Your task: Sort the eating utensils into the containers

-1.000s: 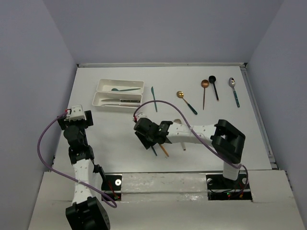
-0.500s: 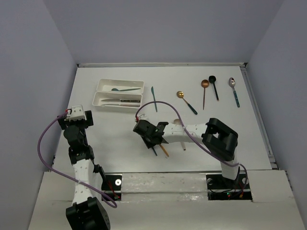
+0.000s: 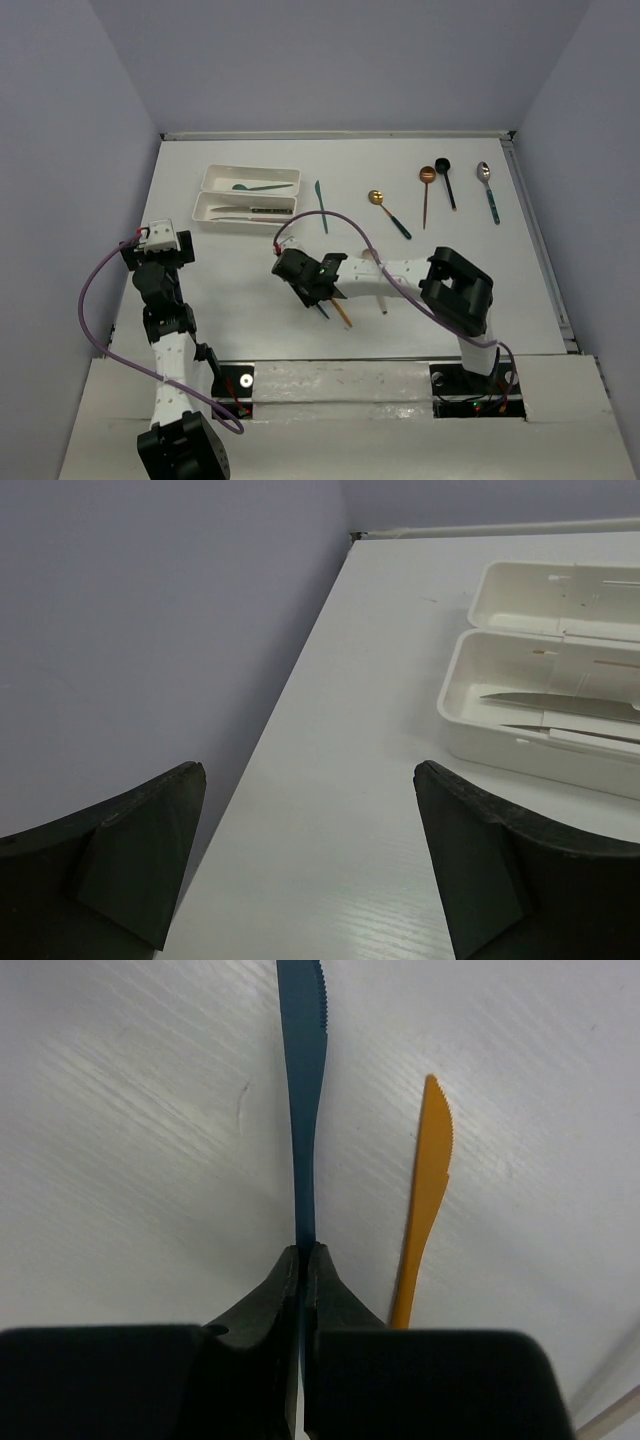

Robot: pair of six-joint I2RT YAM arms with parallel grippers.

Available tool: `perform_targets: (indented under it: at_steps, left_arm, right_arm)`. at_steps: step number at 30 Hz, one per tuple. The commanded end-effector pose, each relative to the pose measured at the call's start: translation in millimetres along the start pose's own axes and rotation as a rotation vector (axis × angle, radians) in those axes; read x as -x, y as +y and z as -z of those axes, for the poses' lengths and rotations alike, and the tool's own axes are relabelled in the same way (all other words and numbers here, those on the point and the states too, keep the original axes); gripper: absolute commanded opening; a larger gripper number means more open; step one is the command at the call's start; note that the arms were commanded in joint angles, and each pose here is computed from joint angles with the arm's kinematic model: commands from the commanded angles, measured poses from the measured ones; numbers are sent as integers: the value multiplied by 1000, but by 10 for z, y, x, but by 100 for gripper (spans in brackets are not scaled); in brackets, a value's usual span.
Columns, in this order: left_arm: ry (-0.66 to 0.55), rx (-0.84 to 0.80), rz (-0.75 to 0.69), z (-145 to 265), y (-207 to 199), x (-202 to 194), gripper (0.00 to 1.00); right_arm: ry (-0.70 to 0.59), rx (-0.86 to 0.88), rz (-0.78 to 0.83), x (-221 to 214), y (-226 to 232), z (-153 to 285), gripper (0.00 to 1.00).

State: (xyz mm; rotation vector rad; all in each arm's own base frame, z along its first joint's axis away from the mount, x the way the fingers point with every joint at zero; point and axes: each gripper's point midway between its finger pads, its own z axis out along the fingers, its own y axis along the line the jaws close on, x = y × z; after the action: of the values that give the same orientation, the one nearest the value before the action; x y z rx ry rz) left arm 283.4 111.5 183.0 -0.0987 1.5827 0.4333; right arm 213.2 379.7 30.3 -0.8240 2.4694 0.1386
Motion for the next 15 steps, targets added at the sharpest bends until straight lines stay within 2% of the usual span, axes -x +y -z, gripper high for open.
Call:
perform_targets:
  at_steps: [1,2,4,5,6,7,9,10,11,12,14,15]
  left_arm:
    - [-63,13,-12,-4,43,156,99]
    - [-62,14,-12,-4,46,155,99]
    - [-60,14,-12,-5,44,147,99]
    - [-62,14,-12,-7,47,158,99]
    - [-62,17,-12,-6,52,157,99]
    - [-62,19,-11,-6,54,157,99]
    - [-60,17,-11,-8,48,153,99]
    - [-59,18,-12,-9,53,148,99]
    - [-60,19,-12,-10,54,155,99]
    - [-60,19,-12,-10,54,155,99]
    - [-57,19,-12,-12,55,146,99]
    - [-56,21,-12,-12,58,146,99]
  right_arm:
    - [-402,10,107,1193,-21,874,0]
    - [-468,-18,138,1362,-82,1010,0]
    - [-683,-66,172,1876,-139,1354,0]
    - [-746,-114,300,2033,-175,1462,0]
    - [-863,-147,371,2334,-198,1634,0]
    - [-903,-159,407,2450,-163,1678,0]
    - [-958,-179,489,2775,-118,1589,0]
    - [-926,-202,603,2795,-9,1295,0]
    - [-928,-223,637,2889,-18,1200,0]
    - [-981,-246,640,3121,26,1326,0]
    - [-968,-320,706,3290,-32,1155,0]
    - [-925,-323,749,3259,54,821,0]
